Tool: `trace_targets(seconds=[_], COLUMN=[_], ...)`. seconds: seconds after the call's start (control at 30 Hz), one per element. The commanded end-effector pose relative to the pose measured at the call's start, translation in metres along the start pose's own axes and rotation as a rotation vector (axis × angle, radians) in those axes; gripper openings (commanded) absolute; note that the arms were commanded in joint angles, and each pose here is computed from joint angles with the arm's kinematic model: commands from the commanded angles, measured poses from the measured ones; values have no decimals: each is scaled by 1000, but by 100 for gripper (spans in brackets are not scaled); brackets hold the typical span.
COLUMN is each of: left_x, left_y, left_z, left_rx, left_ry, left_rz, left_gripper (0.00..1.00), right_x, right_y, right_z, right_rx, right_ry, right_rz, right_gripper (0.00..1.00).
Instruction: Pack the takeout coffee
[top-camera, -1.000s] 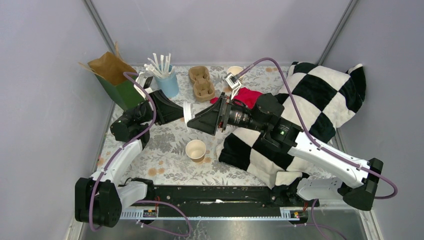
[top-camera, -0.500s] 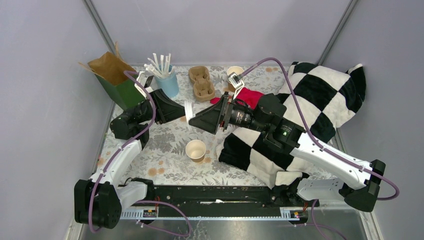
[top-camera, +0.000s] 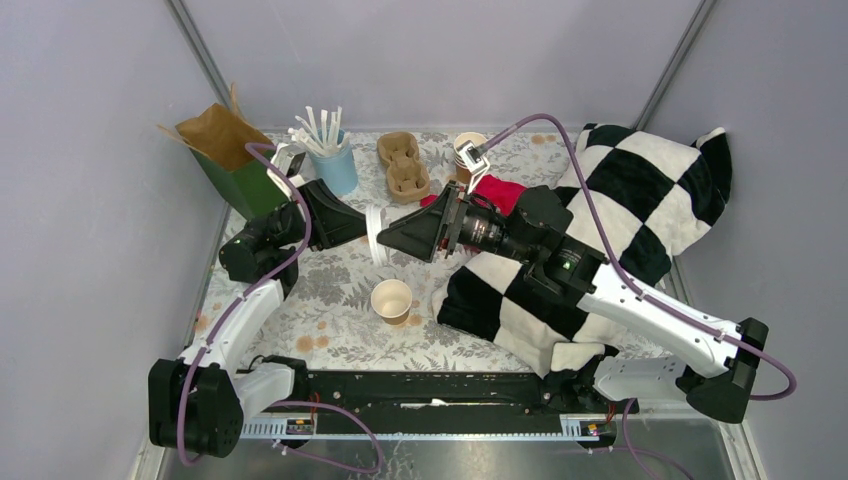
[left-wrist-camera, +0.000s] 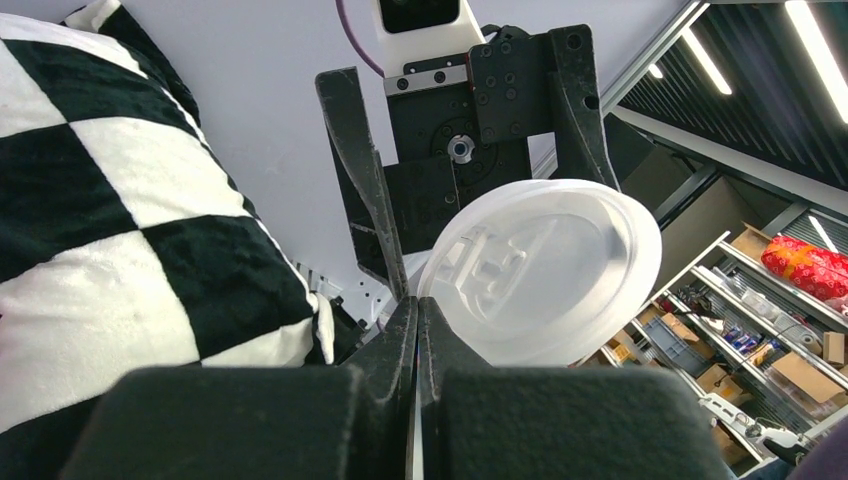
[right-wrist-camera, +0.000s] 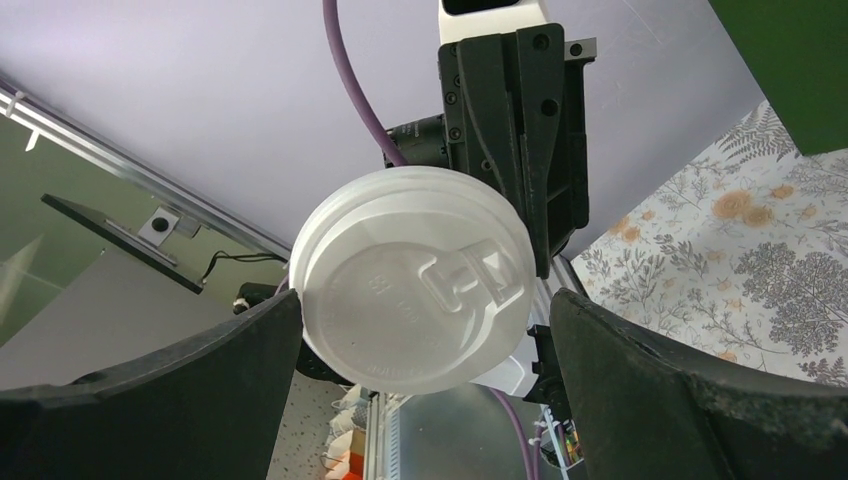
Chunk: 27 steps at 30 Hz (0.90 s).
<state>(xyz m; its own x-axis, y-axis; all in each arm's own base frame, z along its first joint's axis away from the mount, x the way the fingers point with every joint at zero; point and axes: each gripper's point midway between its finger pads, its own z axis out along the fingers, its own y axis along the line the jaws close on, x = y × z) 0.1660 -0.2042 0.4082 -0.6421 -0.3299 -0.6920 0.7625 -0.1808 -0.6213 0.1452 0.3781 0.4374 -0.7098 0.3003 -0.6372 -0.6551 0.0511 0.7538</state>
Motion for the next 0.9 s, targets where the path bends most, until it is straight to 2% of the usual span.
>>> trace_targets(seconds=[0.0, 0.5, 0.87], left_x=[-1, -4, -7], left_y=[-17, -11, -9], left_z=[3, 4, 5], left_rx=[42, 23, 14], left_ry=[18, 7, 2], left_rz=[85, 76, 74], left_gripper=[0, 0, 0], right_x=[-12, -9, -9], right_y=[11, 9, 6], right_z=[3, 3, 3], right_rx=[-53, -60, -56], right_ry=[-31, -26, -27], right_rz=[-3, 15, 21], right_gripper=[100, 100, 94])
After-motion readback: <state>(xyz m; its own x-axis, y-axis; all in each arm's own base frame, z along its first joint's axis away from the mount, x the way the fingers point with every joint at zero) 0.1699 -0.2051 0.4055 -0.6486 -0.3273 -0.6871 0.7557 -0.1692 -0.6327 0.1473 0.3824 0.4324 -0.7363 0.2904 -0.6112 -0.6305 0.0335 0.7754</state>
